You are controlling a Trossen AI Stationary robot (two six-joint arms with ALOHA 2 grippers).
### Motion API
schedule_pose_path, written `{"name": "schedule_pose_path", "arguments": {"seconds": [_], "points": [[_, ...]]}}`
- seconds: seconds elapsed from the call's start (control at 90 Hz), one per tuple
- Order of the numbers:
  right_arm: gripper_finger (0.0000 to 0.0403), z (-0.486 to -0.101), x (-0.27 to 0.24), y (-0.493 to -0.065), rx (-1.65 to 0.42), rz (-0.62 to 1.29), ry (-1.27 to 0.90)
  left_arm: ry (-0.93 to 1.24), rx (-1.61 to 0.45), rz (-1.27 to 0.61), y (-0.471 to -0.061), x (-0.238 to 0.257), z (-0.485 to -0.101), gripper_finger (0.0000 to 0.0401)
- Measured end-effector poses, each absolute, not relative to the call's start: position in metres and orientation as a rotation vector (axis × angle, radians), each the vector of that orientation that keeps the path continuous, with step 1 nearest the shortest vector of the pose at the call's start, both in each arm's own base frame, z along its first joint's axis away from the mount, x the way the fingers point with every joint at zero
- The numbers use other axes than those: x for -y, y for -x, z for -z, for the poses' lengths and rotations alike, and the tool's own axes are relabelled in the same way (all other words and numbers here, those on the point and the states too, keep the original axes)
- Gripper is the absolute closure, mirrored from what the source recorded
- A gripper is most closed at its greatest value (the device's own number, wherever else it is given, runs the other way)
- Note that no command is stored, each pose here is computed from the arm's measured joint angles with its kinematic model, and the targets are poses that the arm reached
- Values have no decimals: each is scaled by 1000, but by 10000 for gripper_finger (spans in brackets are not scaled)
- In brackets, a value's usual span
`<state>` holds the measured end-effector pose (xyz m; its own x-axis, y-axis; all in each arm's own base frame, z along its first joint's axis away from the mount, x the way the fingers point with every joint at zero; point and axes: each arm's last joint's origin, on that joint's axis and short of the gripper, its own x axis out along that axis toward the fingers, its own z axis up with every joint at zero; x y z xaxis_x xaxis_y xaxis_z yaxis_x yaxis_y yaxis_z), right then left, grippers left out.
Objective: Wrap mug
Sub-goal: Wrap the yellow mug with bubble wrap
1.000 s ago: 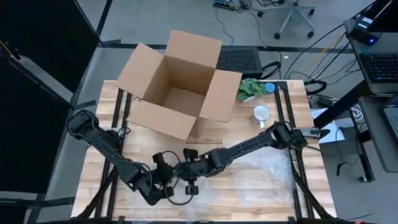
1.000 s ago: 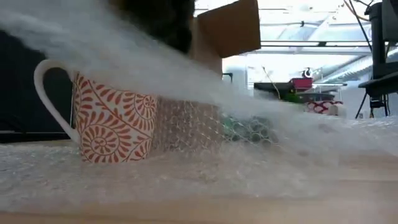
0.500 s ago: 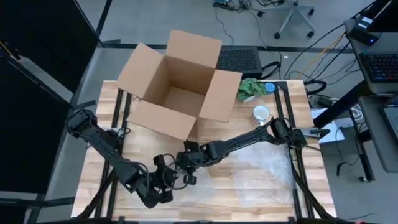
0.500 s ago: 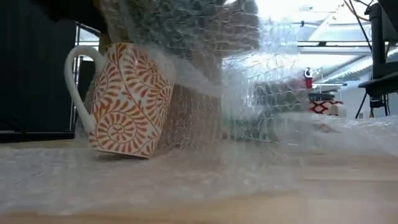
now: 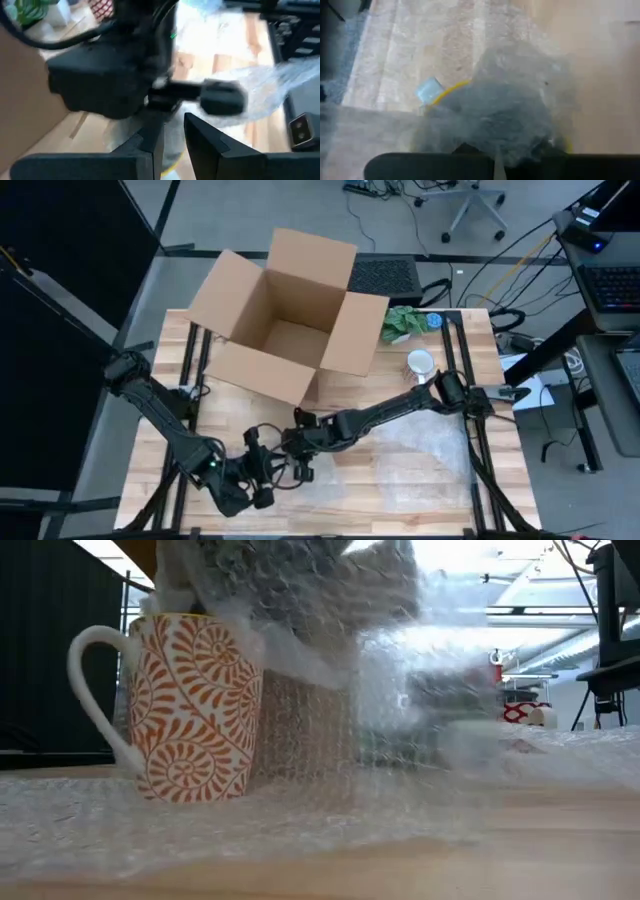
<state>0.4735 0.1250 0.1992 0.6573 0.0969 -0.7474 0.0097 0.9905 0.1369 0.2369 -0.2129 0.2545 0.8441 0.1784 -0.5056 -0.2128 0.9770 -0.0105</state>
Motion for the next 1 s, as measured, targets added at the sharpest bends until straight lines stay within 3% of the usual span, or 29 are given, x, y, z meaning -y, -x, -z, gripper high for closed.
{"name": "schedule_pose_path", "arguments": {"seconds": [0.178,0.633,1.0], "points": [[403,-199,-126,-473,-851,-50,-133,51,-533,-94,-239,221,-257,338],[403,-200,-125,-474,-849,-49,-137,58,-699,-254,-250,197,-194,338],[403,-214,-128,-471,-834,-67,-120,130,-725,-300,-251,188,-179,338]]}}
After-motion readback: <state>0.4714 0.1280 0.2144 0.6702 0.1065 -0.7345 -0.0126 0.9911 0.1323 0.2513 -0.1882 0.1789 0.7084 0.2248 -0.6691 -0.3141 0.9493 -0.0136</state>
